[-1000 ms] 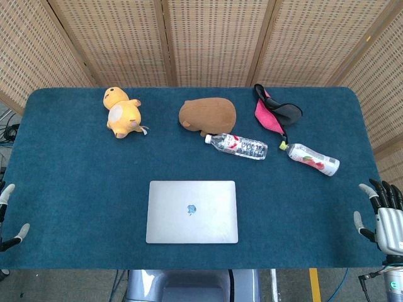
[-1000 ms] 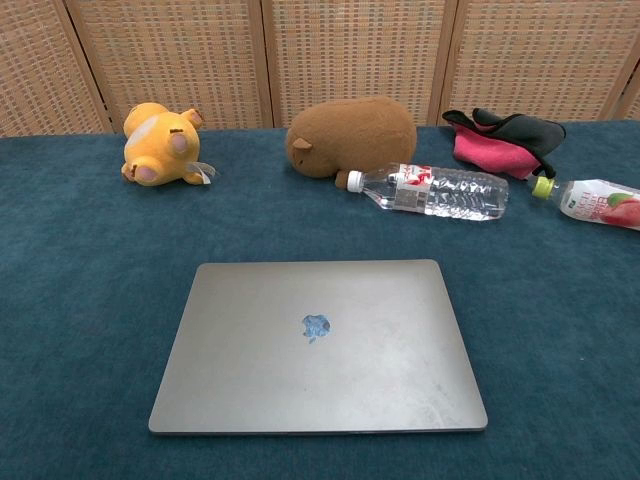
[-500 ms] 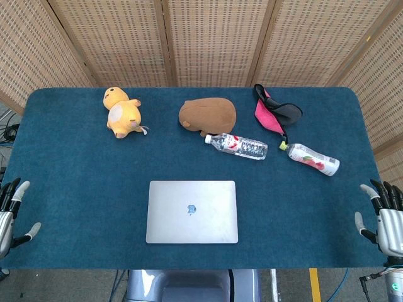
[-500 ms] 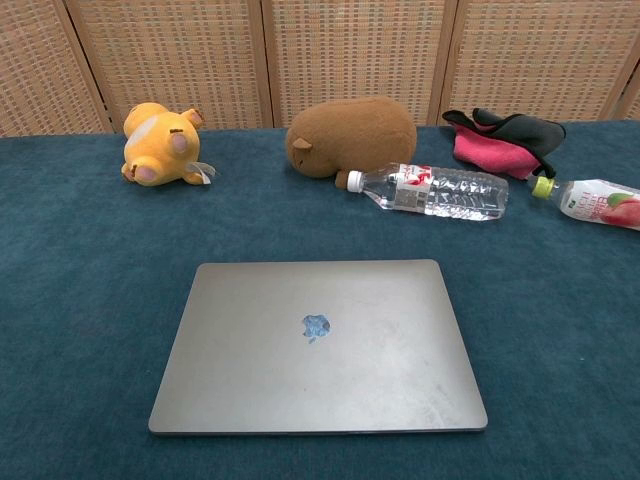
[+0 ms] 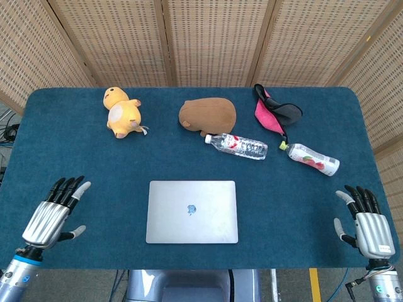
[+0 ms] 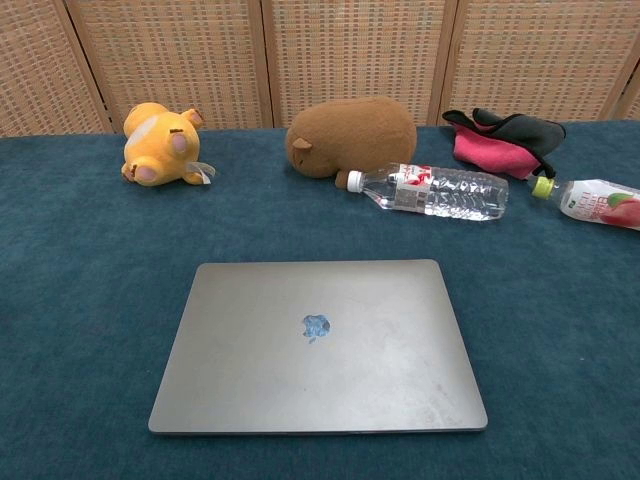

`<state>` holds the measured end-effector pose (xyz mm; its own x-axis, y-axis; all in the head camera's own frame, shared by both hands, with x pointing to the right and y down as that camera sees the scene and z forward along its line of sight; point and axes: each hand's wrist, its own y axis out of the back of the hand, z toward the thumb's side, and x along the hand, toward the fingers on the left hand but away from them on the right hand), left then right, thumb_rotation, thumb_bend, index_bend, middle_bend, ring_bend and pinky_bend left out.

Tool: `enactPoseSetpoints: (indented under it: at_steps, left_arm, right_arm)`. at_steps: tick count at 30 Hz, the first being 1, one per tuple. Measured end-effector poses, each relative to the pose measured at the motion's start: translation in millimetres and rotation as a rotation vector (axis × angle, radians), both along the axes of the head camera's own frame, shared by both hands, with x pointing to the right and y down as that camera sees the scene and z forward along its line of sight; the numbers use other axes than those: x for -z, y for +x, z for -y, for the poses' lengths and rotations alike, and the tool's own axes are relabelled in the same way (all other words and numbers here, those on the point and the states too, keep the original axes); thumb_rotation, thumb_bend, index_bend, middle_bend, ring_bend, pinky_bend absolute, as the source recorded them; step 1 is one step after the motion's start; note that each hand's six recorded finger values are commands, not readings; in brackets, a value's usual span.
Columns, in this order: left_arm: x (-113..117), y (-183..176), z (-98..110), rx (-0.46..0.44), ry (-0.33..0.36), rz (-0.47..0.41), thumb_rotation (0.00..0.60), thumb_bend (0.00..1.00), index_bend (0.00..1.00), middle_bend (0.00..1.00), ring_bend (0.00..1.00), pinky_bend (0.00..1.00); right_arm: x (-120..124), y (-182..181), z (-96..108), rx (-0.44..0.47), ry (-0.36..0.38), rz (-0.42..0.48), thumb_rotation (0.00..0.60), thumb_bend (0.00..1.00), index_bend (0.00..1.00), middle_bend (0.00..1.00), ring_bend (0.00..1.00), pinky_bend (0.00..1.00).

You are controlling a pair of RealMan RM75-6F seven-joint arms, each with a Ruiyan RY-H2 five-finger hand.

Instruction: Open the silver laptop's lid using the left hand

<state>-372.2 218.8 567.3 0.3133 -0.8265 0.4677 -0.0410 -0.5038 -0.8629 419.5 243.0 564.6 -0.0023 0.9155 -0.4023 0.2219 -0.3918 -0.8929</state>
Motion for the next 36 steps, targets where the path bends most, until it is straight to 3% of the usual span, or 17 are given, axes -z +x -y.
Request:
enactPoseSetpoints:
  at_steps: [13,17,27,36]
  left_arm:
    - [-37,110,15,-0.321,-0.080,-0.049,0.600,0.03,0.00,0.00,0.00,0.00]
    - [-47,152,16,-0.422,-0.070,-0.061,0.600,0.00,0.00,0.00,0.00,0.00]
    - [-65,218,11,-0.533,-0.055,-0.080,0.600,0.00,0.00,0.00,0.00,0.00]
    - [-84,256,-11,-0.590,-0.079,-0.081,0.600,0.00,0.00,0.00,0.00,0.00]
  right_arm:
    - [-4,-13,-2,0.021,-0.017,0.021,0.600,0.47,0.20,0.12,0.00,0.00]
    - [-1,-13,-1,0.017,-0.009,0.018,0.600,0.47,0.20,0.12,0.00,0.00]
    - [-1,-11,-2,0.011,-0.009,0.014,0.600,0.47,0.20,0.12,0.00,0.00]
    - [-2,-9,-4,0.005,-0.013,0.017,0.600,0.47,0.20,0.12,0.00,0.00]
